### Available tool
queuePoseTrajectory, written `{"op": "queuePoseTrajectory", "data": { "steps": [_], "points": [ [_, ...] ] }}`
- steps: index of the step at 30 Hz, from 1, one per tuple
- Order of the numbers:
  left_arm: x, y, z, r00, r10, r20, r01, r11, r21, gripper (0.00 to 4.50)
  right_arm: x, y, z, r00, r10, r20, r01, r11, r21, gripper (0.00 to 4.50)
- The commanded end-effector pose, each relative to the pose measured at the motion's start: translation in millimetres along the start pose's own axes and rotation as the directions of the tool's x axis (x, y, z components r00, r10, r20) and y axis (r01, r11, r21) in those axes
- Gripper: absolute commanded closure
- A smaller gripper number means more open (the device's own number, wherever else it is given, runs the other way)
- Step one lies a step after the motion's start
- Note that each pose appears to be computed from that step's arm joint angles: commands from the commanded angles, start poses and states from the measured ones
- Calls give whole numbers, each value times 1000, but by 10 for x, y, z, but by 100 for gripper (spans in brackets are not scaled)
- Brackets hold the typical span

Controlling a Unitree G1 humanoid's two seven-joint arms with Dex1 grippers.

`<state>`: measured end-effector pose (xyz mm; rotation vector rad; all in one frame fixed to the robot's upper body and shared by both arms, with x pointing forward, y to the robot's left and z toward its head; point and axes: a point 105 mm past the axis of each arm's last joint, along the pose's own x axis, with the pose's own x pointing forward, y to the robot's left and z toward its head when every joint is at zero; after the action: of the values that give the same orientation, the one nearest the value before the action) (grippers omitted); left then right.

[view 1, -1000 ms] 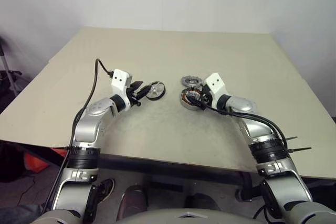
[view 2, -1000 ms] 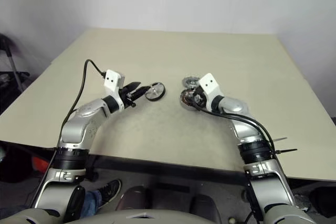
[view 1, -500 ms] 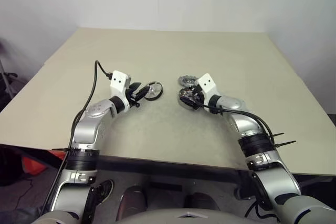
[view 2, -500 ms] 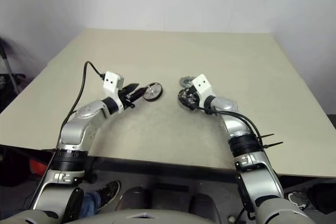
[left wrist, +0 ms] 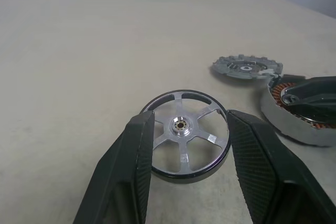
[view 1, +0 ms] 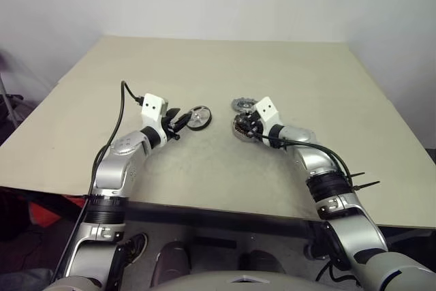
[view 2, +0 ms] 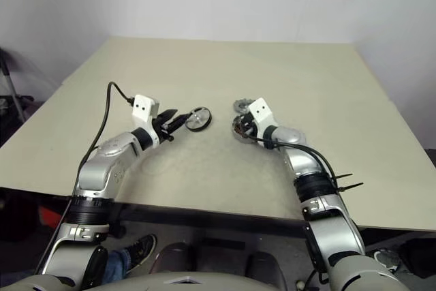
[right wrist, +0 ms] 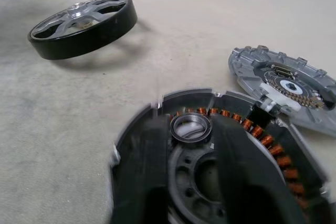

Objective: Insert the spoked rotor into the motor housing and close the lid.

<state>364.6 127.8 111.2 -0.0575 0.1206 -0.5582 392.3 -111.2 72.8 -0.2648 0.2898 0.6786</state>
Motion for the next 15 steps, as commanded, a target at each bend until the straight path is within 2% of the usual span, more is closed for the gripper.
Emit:
{"op": "queuePoseTrajectory", "data": {
  "steps": [1,6,7,8,15],
  "points": [
    [-10,-36,151,999,-11,50,9,999,43,221,-15,-81,145,999,-22,35,23,999,-29,352],
    [-11,-47,137,999,-13,46,11,999,44,221,-17,-93,154,999,-23,37,24,999,-25,352],
    [-9,-47,133,999,-12,44,10,999,44,221,-25,-99,171,999,-24,45,25,999,-24,380],
    [-8,-47,127,999,-13,43,11,999,44,221,-35,-107,189,998,-25,51,27,999,-23,388],
    [2,-66,99,999,-21,34,19,999,42,221,-179,-209,208,997,-54,54,55,998,-27,389]
  ]
}}
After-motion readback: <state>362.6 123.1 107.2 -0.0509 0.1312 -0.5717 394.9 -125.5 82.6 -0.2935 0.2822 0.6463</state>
